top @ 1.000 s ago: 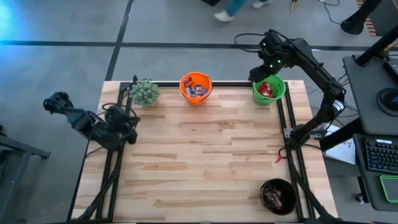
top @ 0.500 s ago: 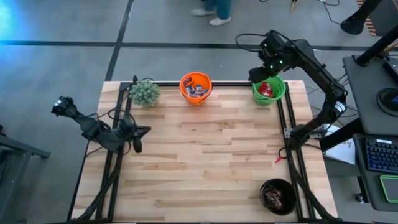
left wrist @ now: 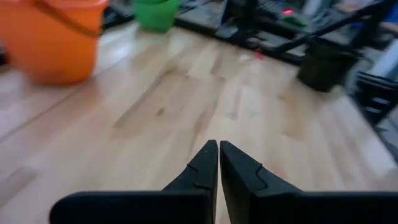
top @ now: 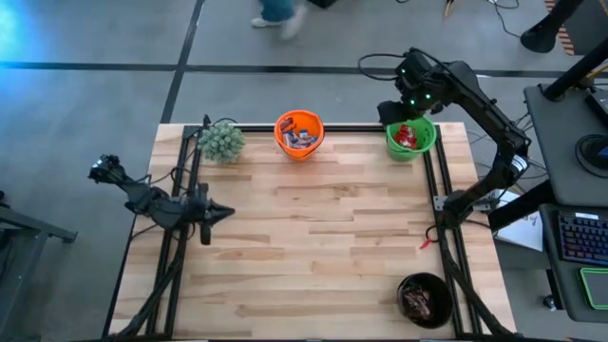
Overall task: Organize candy in baskets
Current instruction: Return to Home Position
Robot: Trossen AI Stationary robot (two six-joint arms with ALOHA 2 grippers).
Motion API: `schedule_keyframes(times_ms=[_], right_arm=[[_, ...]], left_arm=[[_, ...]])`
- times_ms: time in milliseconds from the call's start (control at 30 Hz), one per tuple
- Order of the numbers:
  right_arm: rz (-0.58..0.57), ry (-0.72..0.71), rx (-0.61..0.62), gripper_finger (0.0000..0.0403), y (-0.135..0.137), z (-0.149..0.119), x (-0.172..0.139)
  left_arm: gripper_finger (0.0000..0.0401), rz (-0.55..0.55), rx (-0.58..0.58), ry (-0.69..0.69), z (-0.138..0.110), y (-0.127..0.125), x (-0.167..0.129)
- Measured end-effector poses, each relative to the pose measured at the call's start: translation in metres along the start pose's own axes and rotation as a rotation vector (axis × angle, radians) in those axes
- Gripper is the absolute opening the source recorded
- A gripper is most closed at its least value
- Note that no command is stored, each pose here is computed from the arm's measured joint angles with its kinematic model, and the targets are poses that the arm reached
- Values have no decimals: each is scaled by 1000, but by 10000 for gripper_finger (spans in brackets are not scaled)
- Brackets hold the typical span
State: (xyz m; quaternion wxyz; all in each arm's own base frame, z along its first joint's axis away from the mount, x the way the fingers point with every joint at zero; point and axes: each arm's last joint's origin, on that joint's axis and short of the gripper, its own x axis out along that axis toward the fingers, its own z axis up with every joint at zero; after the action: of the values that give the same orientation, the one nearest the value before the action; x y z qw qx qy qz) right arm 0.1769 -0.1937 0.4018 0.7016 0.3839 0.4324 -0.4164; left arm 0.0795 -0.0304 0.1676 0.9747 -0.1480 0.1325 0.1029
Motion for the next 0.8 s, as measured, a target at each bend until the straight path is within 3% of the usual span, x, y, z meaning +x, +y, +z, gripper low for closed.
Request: schedule_keyframes(times_ms=[433,800], right_arm=[[51,48,119,60,12,-9,-2],[93,83,-32,61,44,-30,-4]], left_arm=[[0,-372,118,-85,2,-10,-3],[0,-429,136,-77,2,-12,-3]])
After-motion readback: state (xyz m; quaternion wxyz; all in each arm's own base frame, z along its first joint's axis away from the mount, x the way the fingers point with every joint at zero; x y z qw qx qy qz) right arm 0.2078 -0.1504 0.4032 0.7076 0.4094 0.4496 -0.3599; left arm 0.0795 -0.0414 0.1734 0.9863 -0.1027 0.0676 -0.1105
